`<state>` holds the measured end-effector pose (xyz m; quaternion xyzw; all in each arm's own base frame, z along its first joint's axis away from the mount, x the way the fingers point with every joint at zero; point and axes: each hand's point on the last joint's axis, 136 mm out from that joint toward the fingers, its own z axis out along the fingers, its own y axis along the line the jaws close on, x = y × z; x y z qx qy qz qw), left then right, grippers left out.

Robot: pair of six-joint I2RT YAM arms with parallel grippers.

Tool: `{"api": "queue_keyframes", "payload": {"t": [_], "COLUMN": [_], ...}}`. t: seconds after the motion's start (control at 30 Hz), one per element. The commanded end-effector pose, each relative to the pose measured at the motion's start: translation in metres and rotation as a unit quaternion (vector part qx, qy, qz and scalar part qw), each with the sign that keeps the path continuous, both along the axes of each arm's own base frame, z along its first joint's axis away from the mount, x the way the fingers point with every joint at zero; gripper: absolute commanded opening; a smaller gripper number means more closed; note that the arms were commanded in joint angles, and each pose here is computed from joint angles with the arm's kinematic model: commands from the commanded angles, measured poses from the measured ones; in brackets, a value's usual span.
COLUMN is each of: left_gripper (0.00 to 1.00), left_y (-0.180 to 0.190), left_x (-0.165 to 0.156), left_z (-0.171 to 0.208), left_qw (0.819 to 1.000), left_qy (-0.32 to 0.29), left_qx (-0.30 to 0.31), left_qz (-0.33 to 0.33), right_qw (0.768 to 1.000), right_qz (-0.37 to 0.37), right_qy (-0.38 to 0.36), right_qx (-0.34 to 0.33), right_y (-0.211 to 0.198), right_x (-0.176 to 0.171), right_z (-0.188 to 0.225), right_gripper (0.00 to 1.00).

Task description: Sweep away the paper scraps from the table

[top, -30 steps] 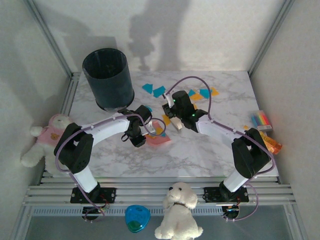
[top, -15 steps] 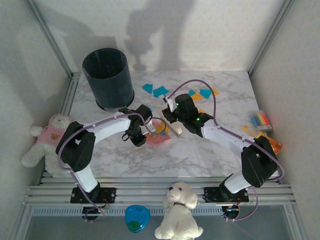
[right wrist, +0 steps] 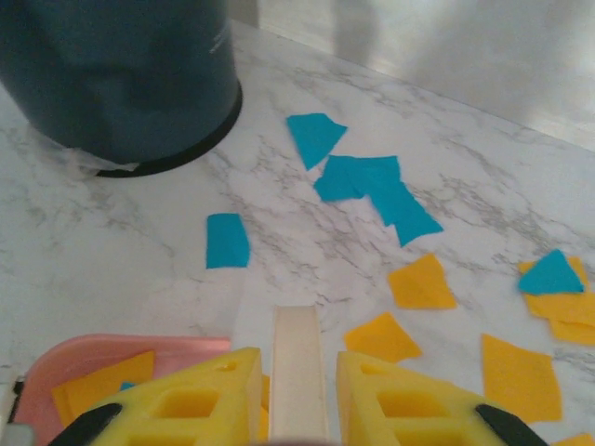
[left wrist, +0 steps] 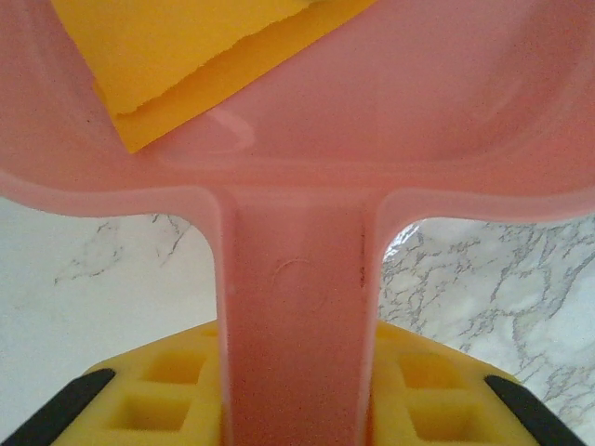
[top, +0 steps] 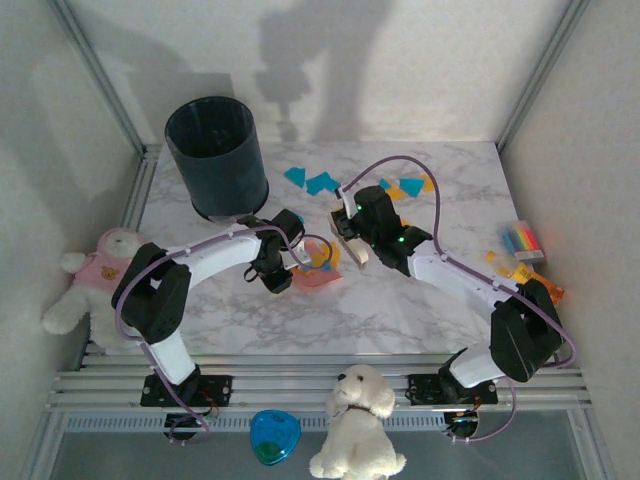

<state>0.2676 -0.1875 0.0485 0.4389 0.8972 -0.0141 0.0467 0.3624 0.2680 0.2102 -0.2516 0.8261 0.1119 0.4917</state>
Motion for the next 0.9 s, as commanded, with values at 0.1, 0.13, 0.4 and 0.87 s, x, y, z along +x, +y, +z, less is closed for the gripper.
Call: {"api": "queue_keyframes", "payload": {"t": [0.1, 0.13, 0.4, 0.87], "left_gripper": [0.0, 0.0, 0.0, 0.0], "left_y": [0.009, 0.009, 0.008, 0.008], "left_x": [-0.002, -0.002, -0.002, -0.002], "left_z": [0.002, 0.002, 0.002, 0.0], "left_qw": [1.0, 1.0, 1.0, 1.0], "left_qy": [0.008, 0.007, 0.007, 0.01], "left_qx": [0.015, 0.015, 0.013, 0.015], "left_qz": [0.003, 0.003, 0.003, 0.004], "right_qw": [0.999, 0.999, 0.999, 0.996], "right_qz": [-0.043, -0.041, -0.026, 0.044], "right_qy": [-0.01, -0.006, 0.022, 0.066], "right_qx": [-0.009, -0.009, -0.012, 0.039], "right_y": [-0.004, -0.004, 0.003, 0.032], "right_x": [0.014, 0.014, 0.007, -0.02], "right_z": [-0.011, -0.014, -0.033, -0.045], "right_gripper": [0.0, 0.0, 0.0, 0.0]}}
